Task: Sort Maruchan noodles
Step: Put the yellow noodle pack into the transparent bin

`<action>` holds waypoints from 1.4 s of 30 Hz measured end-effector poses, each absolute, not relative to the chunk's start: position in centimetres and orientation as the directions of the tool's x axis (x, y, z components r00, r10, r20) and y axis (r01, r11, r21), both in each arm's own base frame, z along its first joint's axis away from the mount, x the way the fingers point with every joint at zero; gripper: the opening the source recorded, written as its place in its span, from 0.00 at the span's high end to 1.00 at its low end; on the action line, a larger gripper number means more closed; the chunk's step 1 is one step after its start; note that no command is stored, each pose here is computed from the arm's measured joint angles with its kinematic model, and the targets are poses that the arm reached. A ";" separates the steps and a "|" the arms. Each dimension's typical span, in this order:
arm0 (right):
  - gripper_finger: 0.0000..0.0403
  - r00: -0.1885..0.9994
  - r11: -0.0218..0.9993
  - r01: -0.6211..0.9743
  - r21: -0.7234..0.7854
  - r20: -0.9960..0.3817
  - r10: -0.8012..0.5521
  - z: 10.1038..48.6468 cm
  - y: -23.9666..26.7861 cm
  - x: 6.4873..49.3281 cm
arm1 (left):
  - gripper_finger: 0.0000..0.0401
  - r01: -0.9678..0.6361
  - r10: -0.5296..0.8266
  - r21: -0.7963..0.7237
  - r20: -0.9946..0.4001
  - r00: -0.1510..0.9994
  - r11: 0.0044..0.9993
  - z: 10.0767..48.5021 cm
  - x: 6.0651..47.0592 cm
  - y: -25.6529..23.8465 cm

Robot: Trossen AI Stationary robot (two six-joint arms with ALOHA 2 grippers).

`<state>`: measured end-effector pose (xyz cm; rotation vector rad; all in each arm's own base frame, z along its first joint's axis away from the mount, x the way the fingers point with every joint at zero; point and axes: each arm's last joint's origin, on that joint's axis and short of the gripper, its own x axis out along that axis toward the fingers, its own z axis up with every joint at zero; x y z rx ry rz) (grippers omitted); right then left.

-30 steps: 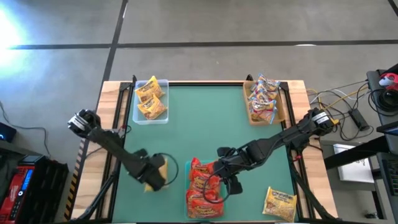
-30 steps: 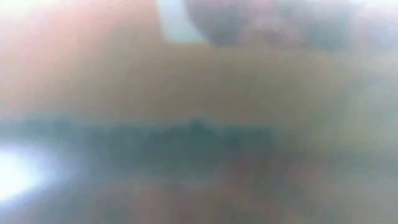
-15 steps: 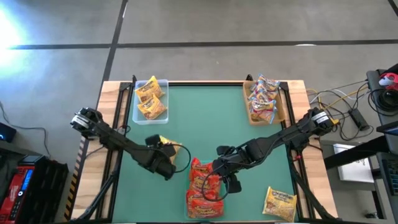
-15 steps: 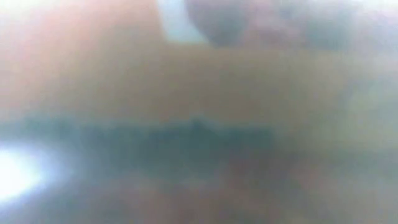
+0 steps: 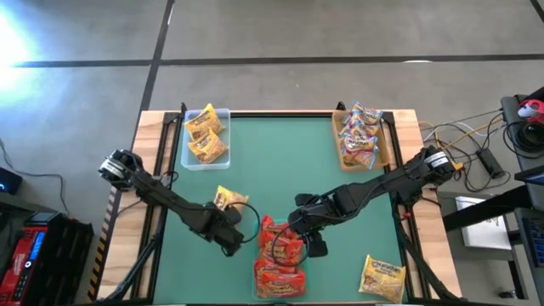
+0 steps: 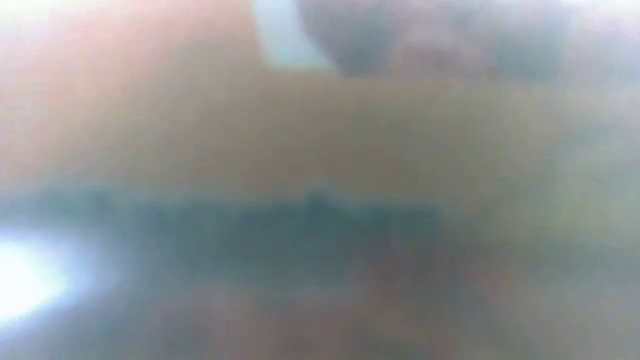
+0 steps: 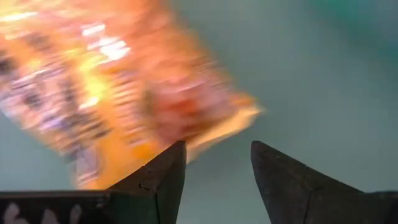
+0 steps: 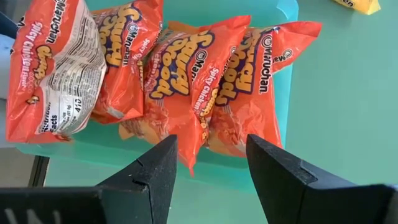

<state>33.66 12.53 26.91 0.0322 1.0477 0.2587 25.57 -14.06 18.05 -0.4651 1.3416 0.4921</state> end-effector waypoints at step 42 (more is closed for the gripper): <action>0.55 0.473 0.972 -0.170 0.164 -0.852 0.226 26.9 12.5 33.7 | 0.59 -0.662 0.472 0.502 -0.847 -0.245 0.557 18.7 20.8 -11.8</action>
